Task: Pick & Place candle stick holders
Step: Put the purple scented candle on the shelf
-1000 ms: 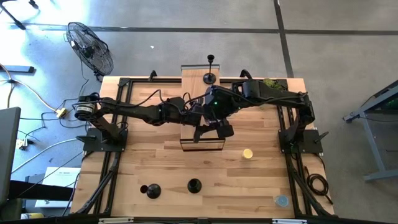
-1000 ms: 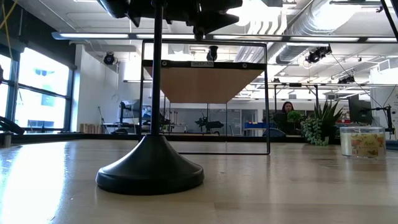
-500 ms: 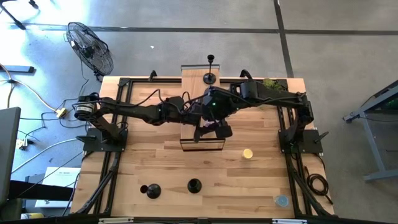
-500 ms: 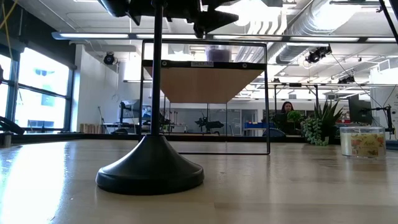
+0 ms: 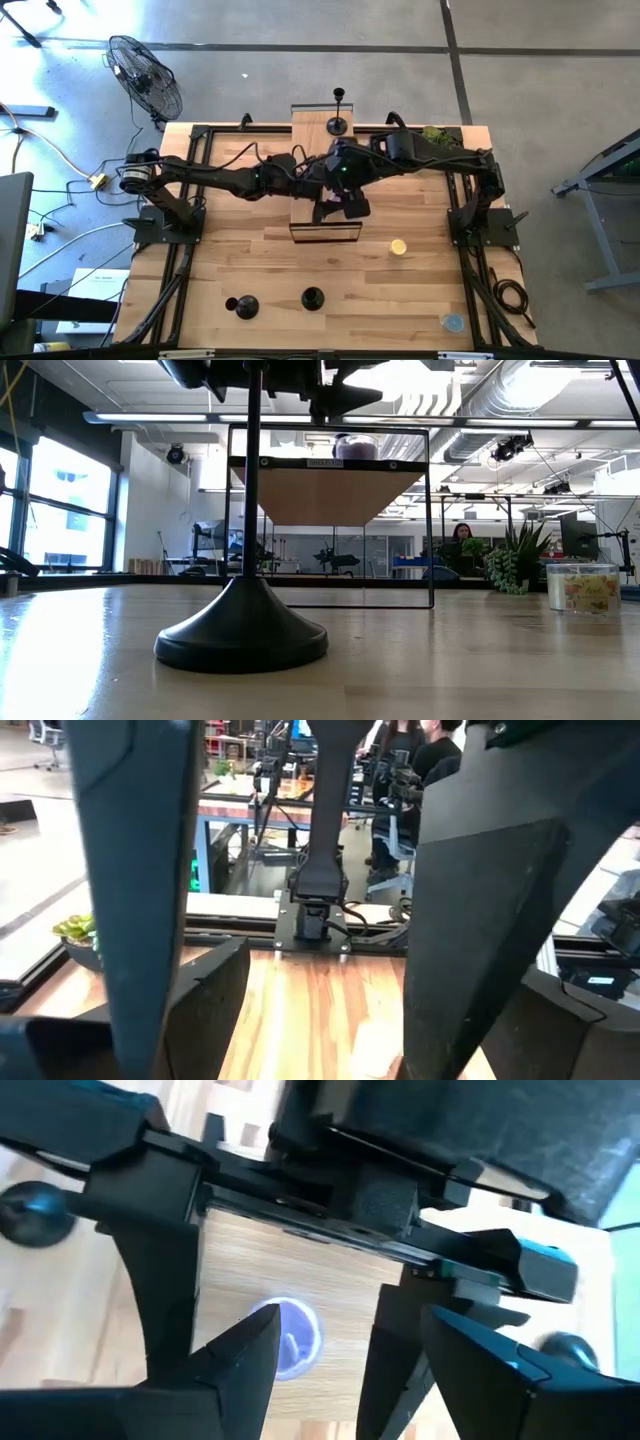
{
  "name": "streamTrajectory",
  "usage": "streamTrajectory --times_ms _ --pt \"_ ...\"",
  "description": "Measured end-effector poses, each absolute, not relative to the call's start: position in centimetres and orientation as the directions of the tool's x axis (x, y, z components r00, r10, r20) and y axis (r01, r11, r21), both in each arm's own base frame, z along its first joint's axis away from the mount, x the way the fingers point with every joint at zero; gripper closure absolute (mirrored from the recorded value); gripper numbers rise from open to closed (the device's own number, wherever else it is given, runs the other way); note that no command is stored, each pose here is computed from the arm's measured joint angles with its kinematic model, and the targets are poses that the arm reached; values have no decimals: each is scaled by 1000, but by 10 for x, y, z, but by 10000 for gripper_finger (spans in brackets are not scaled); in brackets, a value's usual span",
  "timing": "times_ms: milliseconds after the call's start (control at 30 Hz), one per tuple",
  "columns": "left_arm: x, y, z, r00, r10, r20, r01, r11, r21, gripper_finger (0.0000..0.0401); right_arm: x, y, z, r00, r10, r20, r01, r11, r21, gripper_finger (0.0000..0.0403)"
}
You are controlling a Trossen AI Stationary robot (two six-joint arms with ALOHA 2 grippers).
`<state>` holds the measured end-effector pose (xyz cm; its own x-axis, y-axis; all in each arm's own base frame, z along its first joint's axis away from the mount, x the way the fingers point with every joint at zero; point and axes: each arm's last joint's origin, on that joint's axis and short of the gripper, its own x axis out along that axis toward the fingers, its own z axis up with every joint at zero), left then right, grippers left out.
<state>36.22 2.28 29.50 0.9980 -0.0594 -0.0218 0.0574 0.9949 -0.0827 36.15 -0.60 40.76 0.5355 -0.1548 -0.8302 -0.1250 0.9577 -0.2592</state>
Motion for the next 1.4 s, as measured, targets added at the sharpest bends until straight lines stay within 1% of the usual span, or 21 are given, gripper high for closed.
streamTrajectory --times_ms 133,233,333,400,500,567,667,767,833,933,1000,1067,1200,1400 --pt "360 22 297 998 -64 -15 63 995 -82 66 352 -3 420 562 -255 -787 -98 924 -369 168" --pt "357 22 303 999 -54 5 55 995 -78 66 341 2 436 603 -360 -712 -49 874 -484 169" --pt "350 22 316 998 -43 56 47 997 -64 66 325 9 456 653 -429 -624 22 834 -551 169" --pt "343 22 326 996 -40 84 44 998 -47 66 310 13 469 684 -446 -578 78 832 -549 169" --pt "332 21 342 990 -45 131 50 998 -35 66 290 19 484 718 -448 -533 156 850 -504 169" --pt "324 20 352 985 -49 167 54 998 -29 66 276 21 493 736 -445 -510 206 865 -458 169" --pt "313 19 362 983 -49 175 56 998 -32 66 255 24 504 767 -406 -497 243 901 -360 169" --pt "302 18 370 986 -50 161 57 998 -38 67 235 26 509 789 -320 -525 231 945 -229 169" --pt "295 18 374 987 -50 154 56 998 -40 66 222 27 510 785 -250 -568 207 968 -140 169" --pt "284 17 380 990 -51 131 57 997 -44 66 205 28 506 741 -150 -655 179 984 -23 169" --pt "277 16 383 991 -51 124 57 997 -45 66 197 30 501 692 -114 -713 185 982 23 169" --pt "272 16 388 989 -52 135 59 997 -44 66 195 34 496 661 -108 -743 202 979 38 169" --pt "264 15 394 983 -83 162 95 993 -69 66 198 44 479 632 -84 -770 158 987 23 169" --pt "254 13 403 972 -127 199 170 961 -217 66 205 49 429 536 -216 -817 235 967 -101 169"
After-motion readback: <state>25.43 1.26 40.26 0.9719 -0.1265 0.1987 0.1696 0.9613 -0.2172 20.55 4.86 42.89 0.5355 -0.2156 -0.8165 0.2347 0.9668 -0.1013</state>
